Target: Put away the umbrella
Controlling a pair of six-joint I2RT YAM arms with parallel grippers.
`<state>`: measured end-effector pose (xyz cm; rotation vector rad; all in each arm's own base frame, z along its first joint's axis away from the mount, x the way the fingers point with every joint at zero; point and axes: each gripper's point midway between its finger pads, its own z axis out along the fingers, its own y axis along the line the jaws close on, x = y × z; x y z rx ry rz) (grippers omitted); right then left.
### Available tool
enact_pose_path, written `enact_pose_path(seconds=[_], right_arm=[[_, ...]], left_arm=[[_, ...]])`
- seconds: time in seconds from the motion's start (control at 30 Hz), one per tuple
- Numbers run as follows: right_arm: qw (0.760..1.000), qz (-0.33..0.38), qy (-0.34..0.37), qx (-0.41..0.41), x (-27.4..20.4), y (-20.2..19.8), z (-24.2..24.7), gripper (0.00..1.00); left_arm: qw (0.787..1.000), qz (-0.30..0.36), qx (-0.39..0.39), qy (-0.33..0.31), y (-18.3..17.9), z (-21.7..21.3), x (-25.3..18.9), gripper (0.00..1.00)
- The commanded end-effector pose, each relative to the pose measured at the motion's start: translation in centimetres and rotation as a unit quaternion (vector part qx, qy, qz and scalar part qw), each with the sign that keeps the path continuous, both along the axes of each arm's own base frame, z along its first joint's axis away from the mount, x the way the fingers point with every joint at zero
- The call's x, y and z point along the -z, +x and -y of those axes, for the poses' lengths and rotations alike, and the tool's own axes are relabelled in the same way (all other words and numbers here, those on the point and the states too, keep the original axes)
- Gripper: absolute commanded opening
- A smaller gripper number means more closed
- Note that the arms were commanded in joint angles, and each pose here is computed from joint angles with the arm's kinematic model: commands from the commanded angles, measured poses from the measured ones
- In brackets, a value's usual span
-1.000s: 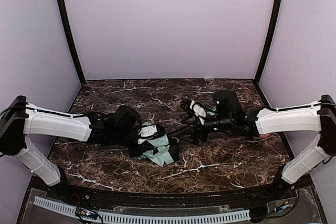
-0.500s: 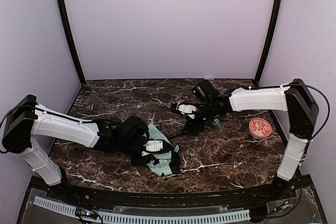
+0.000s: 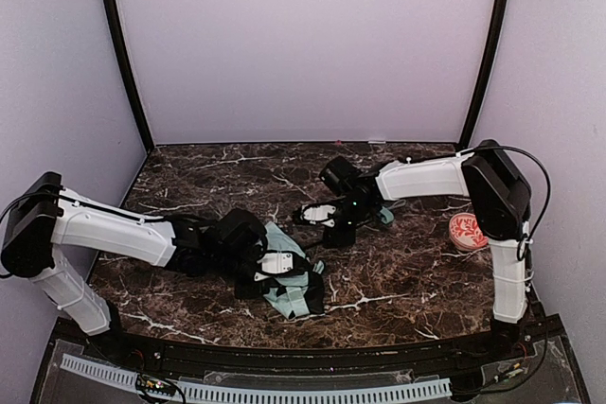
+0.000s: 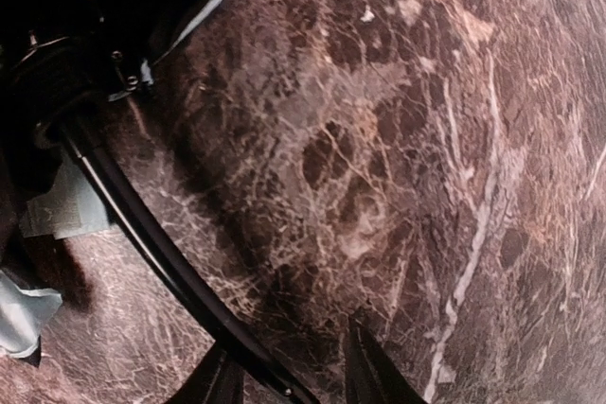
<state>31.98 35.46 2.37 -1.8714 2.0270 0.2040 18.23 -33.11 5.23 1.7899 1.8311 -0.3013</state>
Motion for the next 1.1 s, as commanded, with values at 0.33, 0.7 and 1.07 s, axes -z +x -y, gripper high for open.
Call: enact_pose_path(seconds=[0.33,0.7,1.07], right_arm=[[0.999,-0.044,-0.016,-0.006,0.7,-3.1,1.4,0.13],[0.993,-0.002,0.071,0.090,-5.9,-0.9,2.7,0.00],[0.916,0.223,0.129,0.309,-22.0,9.5,11.5,0.00]], left_arm=[[1.000,-0.010,0.009,0.013,-1.1,-0.9,-0.1,0.36],[0.988,0.063,0.011,-0.141,-1.5,0.2,-8.9,0.87],[0.954,0.107,-0.065,-0.271,0.4,-1.4,-15.1,0.85]])
